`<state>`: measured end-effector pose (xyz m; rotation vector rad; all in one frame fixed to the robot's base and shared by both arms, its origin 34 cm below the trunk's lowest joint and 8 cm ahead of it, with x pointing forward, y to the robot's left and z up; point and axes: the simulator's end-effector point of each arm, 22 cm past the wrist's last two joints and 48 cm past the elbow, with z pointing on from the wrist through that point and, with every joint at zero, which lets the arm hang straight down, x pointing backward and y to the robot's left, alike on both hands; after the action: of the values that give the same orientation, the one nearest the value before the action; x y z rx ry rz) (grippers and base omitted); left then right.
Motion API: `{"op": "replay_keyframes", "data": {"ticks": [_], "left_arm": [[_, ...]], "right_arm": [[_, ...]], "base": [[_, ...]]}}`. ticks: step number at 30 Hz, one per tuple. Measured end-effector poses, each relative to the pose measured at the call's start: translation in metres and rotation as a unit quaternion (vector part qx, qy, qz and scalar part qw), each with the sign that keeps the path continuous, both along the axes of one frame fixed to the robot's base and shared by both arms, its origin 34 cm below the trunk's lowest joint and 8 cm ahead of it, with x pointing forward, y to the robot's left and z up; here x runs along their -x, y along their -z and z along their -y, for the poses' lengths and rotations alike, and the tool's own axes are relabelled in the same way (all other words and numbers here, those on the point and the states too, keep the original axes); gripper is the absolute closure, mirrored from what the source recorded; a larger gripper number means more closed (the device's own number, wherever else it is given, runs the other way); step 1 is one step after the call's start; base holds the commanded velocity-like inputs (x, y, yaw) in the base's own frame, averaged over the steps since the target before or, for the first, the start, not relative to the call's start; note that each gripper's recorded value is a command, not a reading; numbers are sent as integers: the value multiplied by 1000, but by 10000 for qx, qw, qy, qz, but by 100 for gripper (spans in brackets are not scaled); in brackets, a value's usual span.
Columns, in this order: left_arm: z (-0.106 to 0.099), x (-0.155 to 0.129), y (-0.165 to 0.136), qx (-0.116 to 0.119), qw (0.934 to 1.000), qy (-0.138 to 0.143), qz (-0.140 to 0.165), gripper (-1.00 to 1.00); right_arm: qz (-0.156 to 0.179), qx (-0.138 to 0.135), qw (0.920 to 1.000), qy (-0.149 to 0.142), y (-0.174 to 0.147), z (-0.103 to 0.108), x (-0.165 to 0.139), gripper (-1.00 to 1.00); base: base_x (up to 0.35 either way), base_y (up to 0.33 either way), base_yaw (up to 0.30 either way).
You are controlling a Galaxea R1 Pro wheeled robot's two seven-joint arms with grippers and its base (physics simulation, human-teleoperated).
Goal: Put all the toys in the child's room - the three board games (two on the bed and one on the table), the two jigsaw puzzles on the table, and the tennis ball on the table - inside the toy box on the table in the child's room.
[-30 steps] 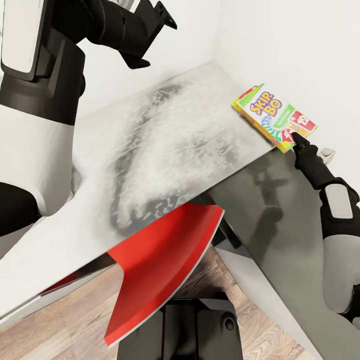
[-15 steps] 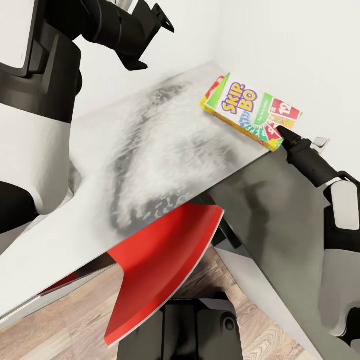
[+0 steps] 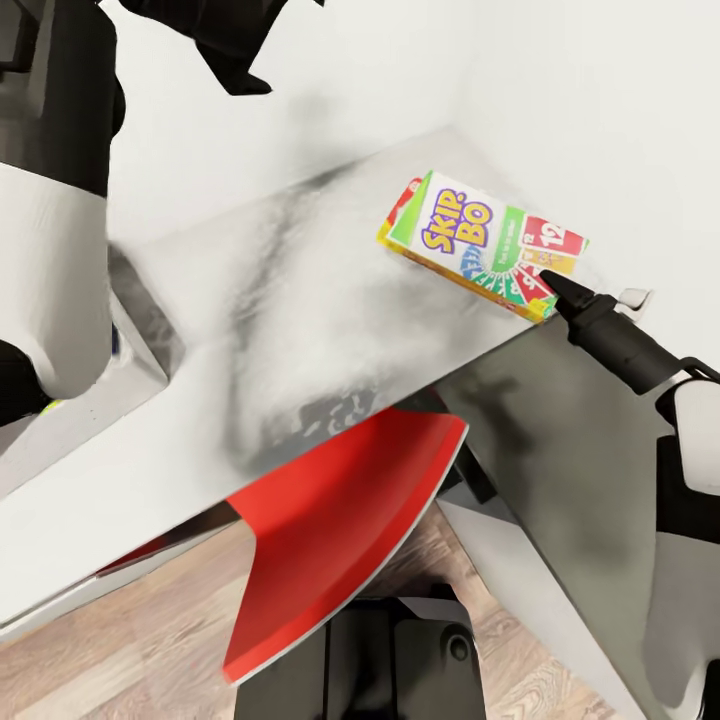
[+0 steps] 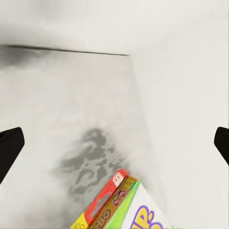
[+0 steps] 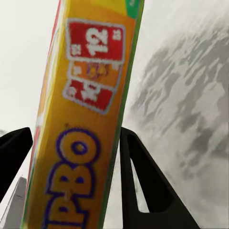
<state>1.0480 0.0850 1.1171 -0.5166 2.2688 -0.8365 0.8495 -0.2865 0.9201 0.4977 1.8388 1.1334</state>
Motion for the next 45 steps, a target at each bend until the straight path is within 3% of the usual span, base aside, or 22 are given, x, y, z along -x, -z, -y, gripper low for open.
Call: {"op": "replay_keyframes", "data": {"ticks": [8,17,33,39,45], "left_arm": [[-31,-23,-69,202,9985,-270,439,-100],[-50,-31,-107,386,9959,-414,712,-100],[-55,-33,-105,383,9958,-447,704,-100],[-55,-32,-101,373,9960,-446,676,-100],[-54,-29,-90,350,9967,-431,591,-100]], "right_arm": [[-96,-3,9999,47,0,-1,2,100],[-101,-5,9999,71,-2,1,1,100],[69,68,10000,4,-25,-1,-16,100],[-15,152,9998,-143,-32,-7,-20,100],[-133,230,9985,-476,-38,-21,-11,100]], "base": [[0,0,201],[0,0,55],[0,0,187],[0,0,270],[0,0,222]]}}
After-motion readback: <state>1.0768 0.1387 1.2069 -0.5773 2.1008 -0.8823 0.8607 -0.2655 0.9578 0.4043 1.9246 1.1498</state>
